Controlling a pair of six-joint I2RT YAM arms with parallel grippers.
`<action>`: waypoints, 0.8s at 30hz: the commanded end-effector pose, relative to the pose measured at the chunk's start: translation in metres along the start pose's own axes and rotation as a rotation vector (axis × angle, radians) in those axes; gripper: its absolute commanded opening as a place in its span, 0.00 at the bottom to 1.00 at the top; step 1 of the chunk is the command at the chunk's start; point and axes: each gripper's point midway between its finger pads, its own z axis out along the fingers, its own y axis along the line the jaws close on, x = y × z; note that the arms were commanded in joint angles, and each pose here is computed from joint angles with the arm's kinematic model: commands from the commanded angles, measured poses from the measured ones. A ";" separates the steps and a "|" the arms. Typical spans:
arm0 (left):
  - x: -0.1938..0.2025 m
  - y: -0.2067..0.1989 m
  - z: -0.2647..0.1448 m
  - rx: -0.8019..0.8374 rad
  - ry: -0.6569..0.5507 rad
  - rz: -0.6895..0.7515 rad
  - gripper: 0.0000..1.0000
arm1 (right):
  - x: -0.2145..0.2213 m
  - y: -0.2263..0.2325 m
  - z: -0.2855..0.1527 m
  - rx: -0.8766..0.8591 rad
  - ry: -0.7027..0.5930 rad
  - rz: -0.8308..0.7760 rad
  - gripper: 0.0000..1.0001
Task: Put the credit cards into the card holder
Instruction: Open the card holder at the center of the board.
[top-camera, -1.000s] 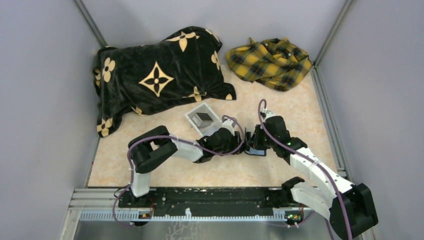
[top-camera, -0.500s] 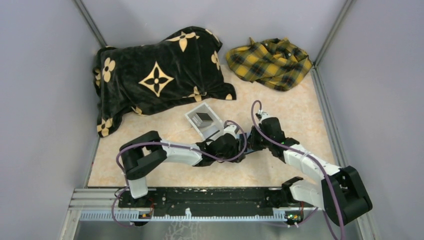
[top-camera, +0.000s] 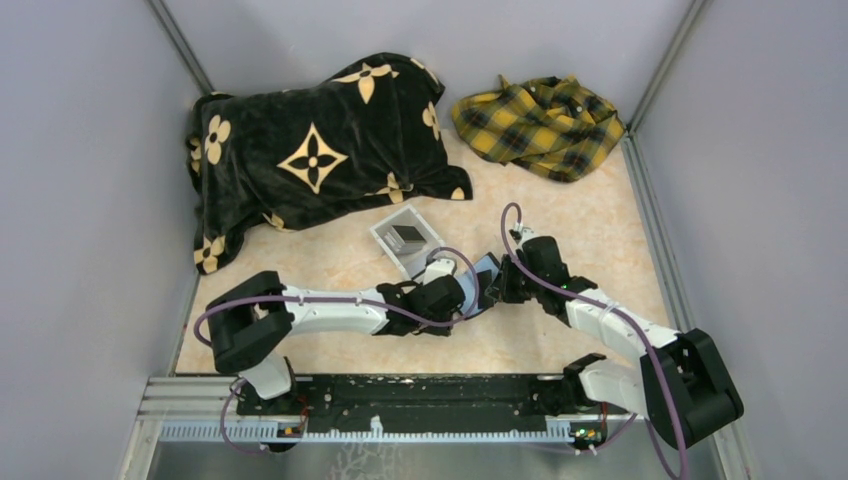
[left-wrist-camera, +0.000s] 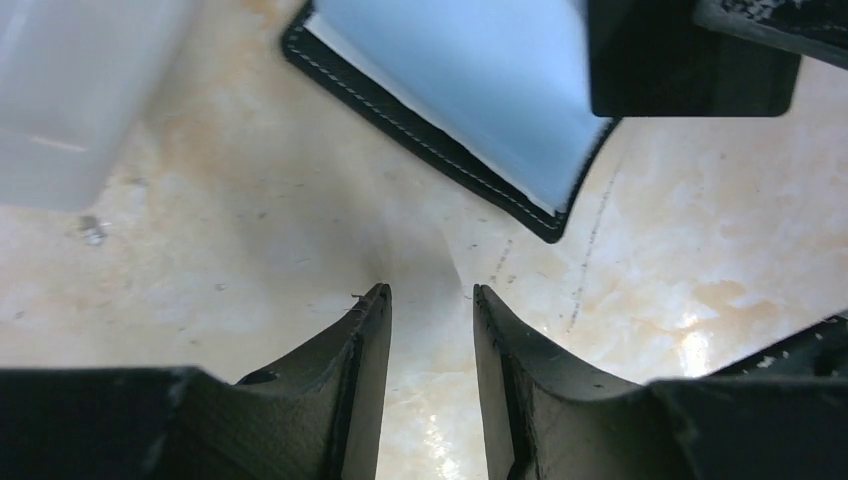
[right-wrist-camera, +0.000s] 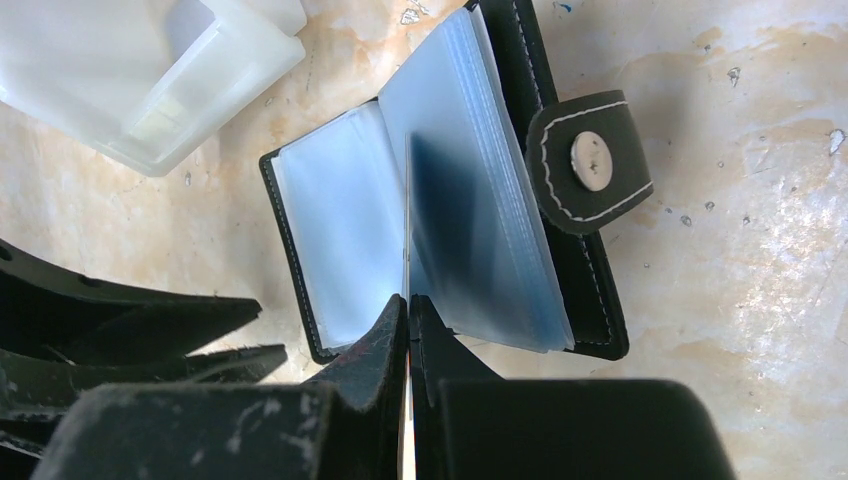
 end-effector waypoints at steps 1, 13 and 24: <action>-0.025 0.010 -0.012 -0.088 -0.090 -0.022 0.42 | -0.004 0.003 -0.001 -0.009 -0.014 -0.019 0.00; -0.085 -0.025 -0.033 0.020 -0.299 -0.114 0.35 | 0.000 0.001 0.001 -0.006 -0.010 -0.015 0.00; -0.069 -0.028 0.008 -0.007 -0.261 -0.115 0.28 | -0.002 0.003 -0.003 -0.010 -0.022 -0.015 0.00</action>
